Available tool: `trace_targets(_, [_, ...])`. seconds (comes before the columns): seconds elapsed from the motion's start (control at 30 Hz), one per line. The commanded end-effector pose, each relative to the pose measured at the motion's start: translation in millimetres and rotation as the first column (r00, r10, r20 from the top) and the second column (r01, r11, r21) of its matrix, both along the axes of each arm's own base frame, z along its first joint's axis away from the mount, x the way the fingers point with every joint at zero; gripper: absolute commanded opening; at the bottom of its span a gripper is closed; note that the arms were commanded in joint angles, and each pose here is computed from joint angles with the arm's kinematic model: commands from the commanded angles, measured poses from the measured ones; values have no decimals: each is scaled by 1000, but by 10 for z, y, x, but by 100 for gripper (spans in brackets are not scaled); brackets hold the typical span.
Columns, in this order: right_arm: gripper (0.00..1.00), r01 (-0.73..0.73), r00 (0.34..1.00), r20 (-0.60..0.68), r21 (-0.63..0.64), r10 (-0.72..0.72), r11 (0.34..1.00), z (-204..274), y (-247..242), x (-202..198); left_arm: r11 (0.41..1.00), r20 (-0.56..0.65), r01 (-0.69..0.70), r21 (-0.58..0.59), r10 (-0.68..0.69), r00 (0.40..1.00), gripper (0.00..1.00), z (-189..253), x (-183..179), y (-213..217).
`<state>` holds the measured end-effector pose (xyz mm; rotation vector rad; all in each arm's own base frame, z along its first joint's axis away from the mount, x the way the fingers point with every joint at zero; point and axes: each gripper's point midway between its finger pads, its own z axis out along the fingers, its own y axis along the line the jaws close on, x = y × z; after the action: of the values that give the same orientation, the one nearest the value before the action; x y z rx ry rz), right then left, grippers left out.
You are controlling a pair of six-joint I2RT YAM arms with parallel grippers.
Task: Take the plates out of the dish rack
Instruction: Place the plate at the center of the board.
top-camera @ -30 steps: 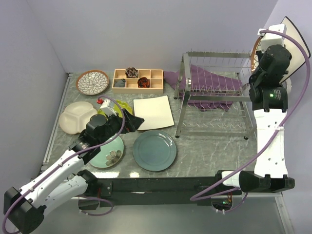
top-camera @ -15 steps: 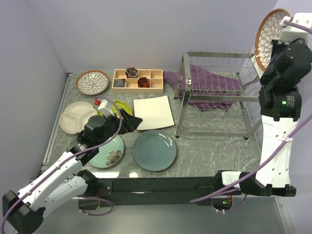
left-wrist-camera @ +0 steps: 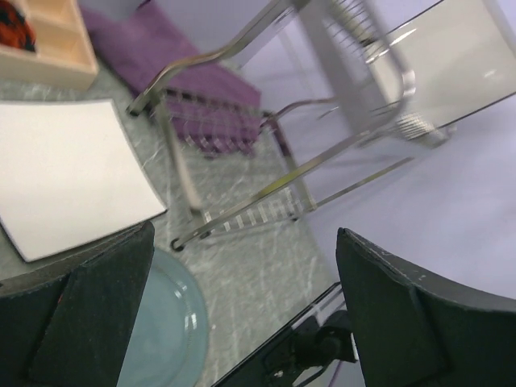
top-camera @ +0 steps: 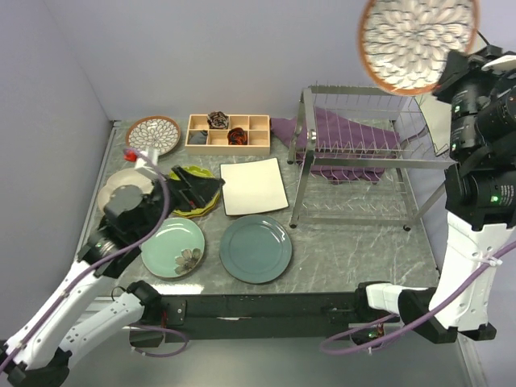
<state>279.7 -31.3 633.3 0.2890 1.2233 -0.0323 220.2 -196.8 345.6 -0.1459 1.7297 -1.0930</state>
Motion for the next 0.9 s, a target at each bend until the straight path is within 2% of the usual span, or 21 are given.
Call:
trace_targets(0.0, [0, -489, 859, 233, 111, 456, 865, 460, 879, -365, 999, 158, 15, -42, -9, 987, 99, 602, -267, 179])
trace_targets(0.1, [0, -630, 772, 214, 134, 598, 765, 299, 1294, -401, 994, 272, 84, -65, -64, 960, 99, 886, -520, 223])
trace_targets(0.13, [0, -661, 749, 191, 151, 634, 735, 184, 1415, -356, 994, 282, 84, -71, -60, 958, 99, 932, -555, 251])
trace_targets(0.17, [0, -717, 697, 191, 170, 691, 676, 153, 1604, -408, 994, 301, 77, -75, -51, 952, 99, 997, -601, 300])
trace_targets(0.27, [0, -761, 646, 133, 196, 752, 619, -61, 1922, -360, 996, 315, 46, -75, -21, 949, 99, 1114, -673, 417])
trace_targets(0.3, [0, -799, 595, 123, 196, 794, 569, -106, 2130, -435, 996, 314, 21, -82, 5, 949, 100, 1151, -673, 473])
trace_targets(0.33, [0, -791, 602, 102, 208, 792, 575, -203, 2215, -385, 997, 304, 10, -78, 14, 953, 99, 1121, -667, 491])
trace_targets(0.4, [0, -825, 549, 78, 212, 832, 524, -306, 2517, -448, 997, 297, -16, -81, 39, 954, 100, 1083, -646, 533])
trace_targets(0.5, [0, -821, 543, 18, 222, 840, 526, -500, 2818, -383, 997, 274, -17, -77, 37, 961, 99, 970, -634, 524])
trace_targets(0.6, [0, -840, 508, -11, 215, 861, 498, -628, 3142, -449, 996, 236, -59, -74, 75, 969, 98, 840, -551, 552])
trace_targets(0.63, [0, -854, 482, -20, 212, 876, 475, -661, 3249, -519, 993, 221, -95, -74, 109, 969, 95, 806, -500, 594])
trace_targets(0.67, [0, -845, 495, -37, 213, 868, 490, -721, 3310, -487, 993, 193, -107, -56, 116, 974, 93, 724, -465, 591])
trace_targets(0.8, [0, -854, 475, -52, 214, 879, 474, -850, 3482, -526, 987, 160, -154, -38, 158, 974, 72, 605, -399, 643])
trace_targets(0.83, [0, -856, 471, -60, 211, 880, 473, -890, 3508, -530, 986, 157, -164, -39, 168, 973, 58, 589, -387, 657])
trace_targets(0.87, [0, -861, 461, -62, 210, 885, 463, -913, 3545, -563, 982, 154, -183, -45, 188, 970, 50, 583, -376, 691])
